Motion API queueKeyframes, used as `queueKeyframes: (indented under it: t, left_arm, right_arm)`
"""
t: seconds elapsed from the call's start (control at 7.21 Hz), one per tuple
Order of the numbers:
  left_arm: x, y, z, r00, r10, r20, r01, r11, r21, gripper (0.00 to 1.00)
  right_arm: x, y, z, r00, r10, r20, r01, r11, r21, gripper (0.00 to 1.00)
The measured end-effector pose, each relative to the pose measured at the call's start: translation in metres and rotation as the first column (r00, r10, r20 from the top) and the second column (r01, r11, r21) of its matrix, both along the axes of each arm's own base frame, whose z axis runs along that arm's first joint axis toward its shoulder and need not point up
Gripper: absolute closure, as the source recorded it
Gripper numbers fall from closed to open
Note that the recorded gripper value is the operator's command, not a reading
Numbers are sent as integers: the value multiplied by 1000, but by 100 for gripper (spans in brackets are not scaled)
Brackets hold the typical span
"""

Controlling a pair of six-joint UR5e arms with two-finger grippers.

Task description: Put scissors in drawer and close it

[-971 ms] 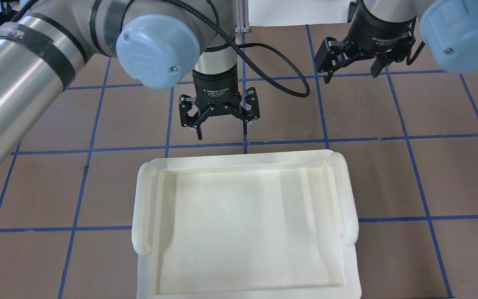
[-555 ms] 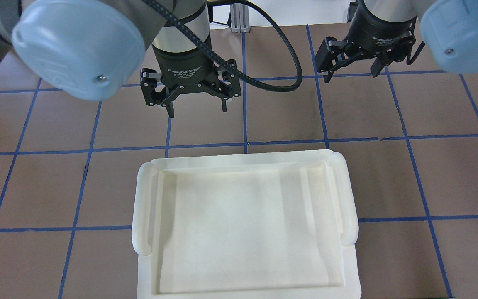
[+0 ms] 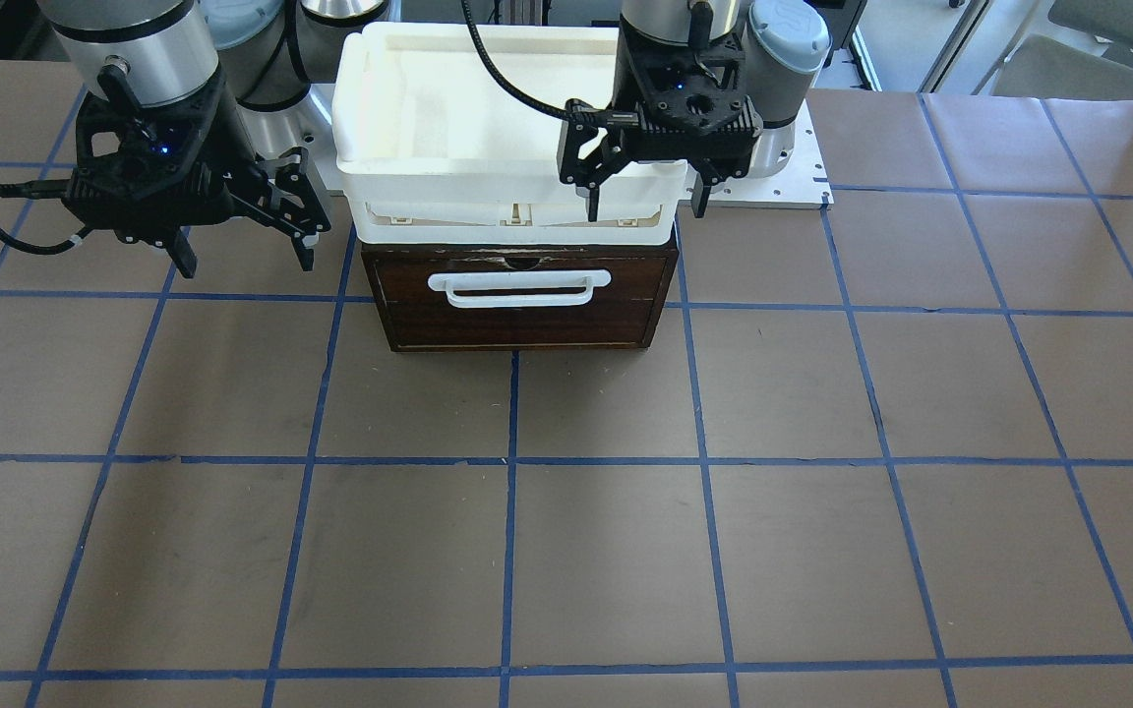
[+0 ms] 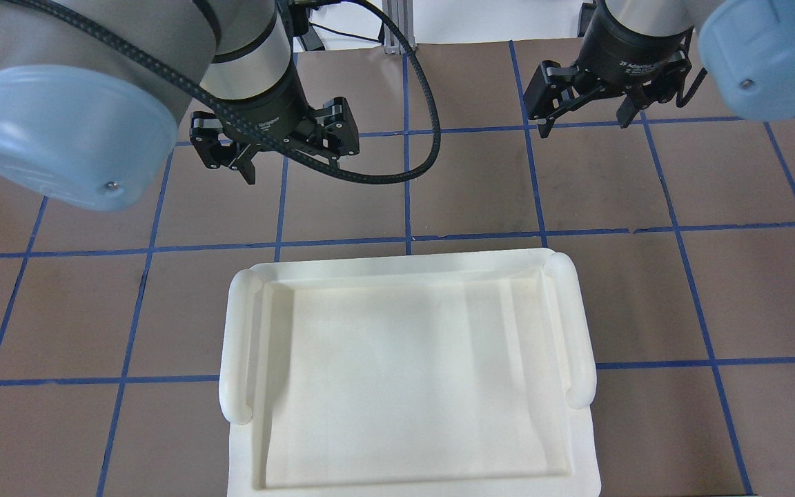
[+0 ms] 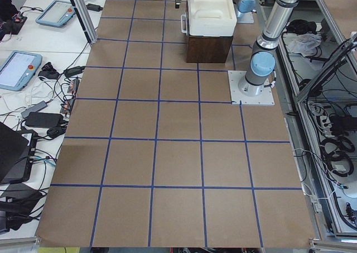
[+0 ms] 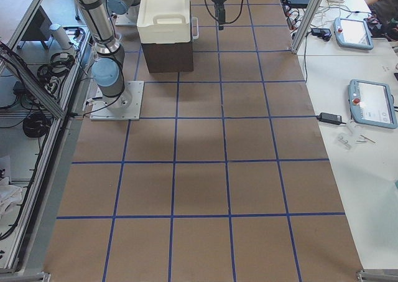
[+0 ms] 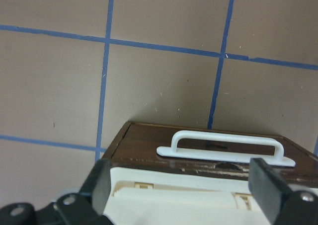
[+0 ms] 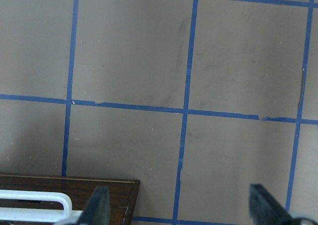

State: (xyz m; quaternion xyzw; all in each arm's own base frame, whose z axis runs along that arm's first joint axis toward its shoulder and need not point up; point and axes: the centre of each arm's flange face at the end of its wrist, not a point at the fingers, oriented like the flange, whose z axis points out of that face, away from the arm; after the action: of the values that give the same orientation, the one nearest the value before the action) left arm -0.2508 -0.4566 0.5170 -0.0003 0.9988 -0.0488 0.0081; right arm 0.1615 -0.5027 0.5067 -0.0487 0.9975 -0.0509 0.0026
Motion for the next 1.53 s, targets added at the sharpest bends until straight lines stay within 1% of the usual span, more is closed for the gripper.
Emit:
queueKeyframes:
  t: [0.14, 0.28, 0.55, 0.69, 0.97, 1.25, 1.53]
  left_arm:
    - [23, -6, 6, 997, -81, 12, 82, 997, -15, 0]
    - [50, -11, 15, 994, -103, 22, 104, 994, -31, 0]
    - [88, -14, 27, 996, -83, 30, 85, 995, -47, 0]
    - [93, -10, 29, 997, -78, 22, 78, 996, -35, 0]
    - [95, -7, 29, 997, -68, -26, 68, 998, -12, 0]
    - [95, -6, 28, 994, -98, -41, 98, 995, 1, 0]
    - [96, -3, 26, 993, -108, -38, 108, 994, 17, 0]
  right_arm:
    - [0, 0, 0, 1000, 0, 0, 0, 1000, 0, 0]
    - [0, 0, 0, 1000, 0, 0, 0, 1000, 0, 0]
    - [0, 0, 0, 1000, 0, 0, 0, 1000, 0, 0]
    - [0, 0, 0, 1000, 1, 1, -1, 1000, 0, 0]
    - [1, 0, 0, 1000, 1, 1, -1, 1000, -1, 0]
    - [1, 0, 0, 1000, 2, 1, -2, 1000, -1, 0]
    - [0, 0, 0, 1000, 2, 1, -2, 1000, 0, 0]
